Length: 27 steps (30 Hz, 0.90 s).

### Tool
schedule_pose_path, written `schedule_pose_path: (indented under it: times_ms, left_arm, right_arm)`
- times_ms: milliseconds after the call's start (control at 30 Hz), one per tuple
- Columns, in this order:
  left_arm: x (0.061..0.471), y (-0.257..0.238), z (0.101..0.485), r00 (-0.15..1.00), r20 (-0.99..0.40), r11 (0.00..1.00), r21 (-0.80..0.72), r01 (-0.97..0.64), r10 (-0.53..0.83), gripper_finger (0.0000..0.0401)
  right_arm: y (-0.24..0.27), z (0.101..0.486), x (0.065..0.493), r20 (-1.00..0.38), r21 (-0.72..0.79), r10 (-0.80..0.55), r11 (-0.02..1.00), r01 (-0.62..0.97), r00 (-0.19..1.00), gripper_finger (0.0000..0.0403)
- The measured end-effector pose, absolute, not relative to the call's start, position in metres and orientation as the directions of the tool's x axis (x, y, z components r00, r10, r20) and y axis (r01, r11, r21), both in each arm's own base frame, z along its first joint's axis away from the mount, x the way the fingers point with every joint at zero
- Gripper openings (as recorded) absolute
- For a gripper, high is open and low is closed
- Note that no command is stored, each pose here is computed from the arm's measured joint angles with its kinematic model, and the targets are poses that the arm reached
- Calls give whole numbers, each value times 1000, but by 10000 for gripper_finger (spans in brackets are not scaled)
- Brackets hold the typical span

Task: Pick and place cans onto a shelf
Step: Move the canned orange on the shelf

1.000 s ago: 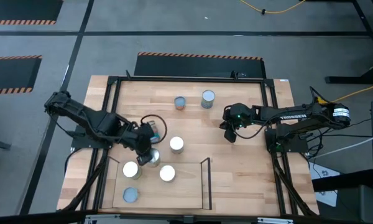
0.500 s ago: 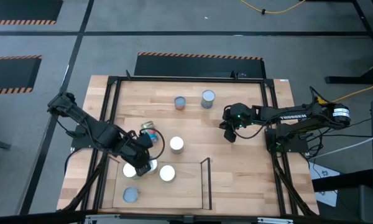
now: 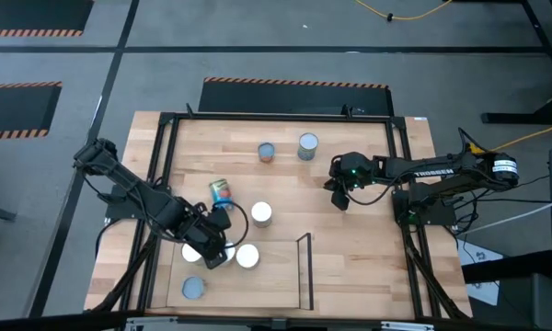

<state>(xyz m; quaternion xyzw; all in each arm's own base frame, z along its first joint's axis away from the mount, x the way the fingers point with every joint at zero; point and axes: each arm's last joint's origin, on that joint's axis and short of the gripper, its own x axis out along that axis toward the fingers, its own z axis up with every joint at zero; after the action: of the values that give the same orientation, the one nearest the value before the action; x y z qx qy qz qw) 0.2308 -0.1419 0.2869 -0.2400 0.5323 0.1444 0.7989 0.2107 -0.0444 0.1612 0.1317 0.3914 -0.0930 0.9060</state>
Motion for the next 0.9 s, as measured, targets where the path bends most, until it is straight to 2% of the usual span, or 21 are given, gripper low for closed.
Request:
schedule_pose_path:
  times_ms: [533, 900]
  left_arm:
    - [231, -143, 272, 373, -927, 833, -240, -499, -43, 2]
    - [230, -143, 272, 370, -928, 834, -236, -498, -42, 37]
  right_arm:
    - [-44, 162, 211, -730, 166, -66, 948, 271, 680, 59]
    - [-44, 162, 211, -730, 166, -66, 948, 270, 680, 59]
